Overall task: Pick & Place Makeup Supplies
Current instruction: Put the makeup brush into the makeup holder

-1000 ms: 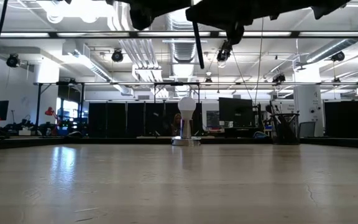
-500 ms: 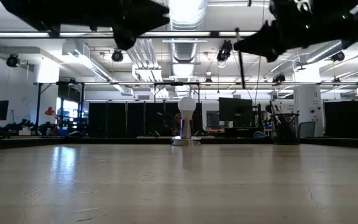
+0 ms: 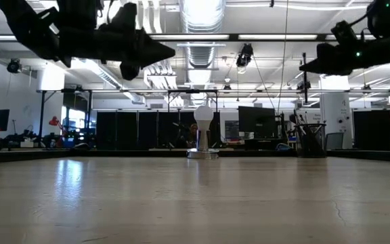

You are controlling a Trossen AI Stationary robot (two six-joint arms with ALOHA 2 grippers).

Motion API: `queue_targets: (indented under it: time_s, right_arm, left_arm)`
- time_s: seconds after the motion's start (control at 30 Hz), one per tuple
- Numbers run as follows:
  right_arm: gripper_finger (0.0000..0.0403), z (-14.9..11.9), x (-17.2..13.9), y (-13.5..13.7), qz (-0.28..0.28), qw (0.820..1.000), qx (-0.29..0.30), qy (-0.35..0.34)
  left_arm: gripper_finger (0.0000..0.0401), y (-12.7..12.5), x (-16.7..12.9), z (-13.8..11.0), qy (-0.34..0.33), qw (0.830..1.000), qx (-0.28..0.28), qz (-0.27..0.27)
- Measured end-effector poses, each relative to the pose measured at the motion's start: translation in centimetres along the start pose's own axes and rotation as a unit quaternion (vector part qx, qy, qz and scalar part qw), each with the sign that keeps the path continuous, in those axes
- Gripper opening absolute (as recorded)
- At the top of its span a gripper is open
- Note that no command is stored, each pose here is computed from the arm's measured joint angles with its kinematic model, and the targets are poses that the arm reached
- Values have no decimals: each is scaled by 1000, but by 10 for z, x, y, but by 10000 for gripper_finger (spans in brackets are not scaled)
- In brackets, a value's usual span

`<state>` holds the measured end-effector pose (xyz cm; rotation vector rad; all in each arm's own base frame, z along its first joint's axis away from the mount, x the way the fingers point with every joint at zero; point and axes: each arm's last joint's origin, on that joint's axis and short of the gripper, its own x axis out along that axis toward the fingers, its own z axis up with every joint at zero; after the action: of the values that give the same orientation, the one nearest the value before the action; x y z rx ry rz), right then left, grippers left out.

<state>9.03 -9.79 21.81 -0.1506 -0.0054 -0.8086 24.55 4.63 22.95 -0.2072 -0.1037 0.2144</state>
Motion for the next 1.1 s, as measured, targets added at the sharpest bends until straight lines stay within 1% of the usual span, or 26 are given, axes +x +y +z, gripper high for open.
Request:
queue_targets:
  time_s: [0.17,0.33,0.47,0.6,0.67,0.83,0.93,1.1]
  right_arm:
    - [18,-18,-1,-23,-69,997,33,-15]
    - [18,-22,1,-21,-77,994,44,-70]
    - [18,-23,12,-16,-117,989,63,-57]
    - [18,-19,31,-10,-131,988,68,-41]
    - [18,-18,43,-9,-154,986,64,-29]
    - [17,-27,64,-15,-265,962,59,-10]
    - [17,-32,74,-16,-310,948,63,-14]
    - [17,-49,83,-16,-370,926,77,11]
  left_arm:
    - [0,10,-6,-6,-3,1000,2,14]
    - [0,14,-9,-11,1,1000,2,22]
    - [0,14,-9,-10,0,1000,5,22]
    - [0,14,-9,-10,0,1000,17,22]
    - [0,14,-9,-10,1,1000,20,22]
    - [0,14,-10,-10,1,1000,21,22]
    - [0,14,-10,-12,3,1000,21,23]
    - [0,15,-13,-16,11,999,18,24]
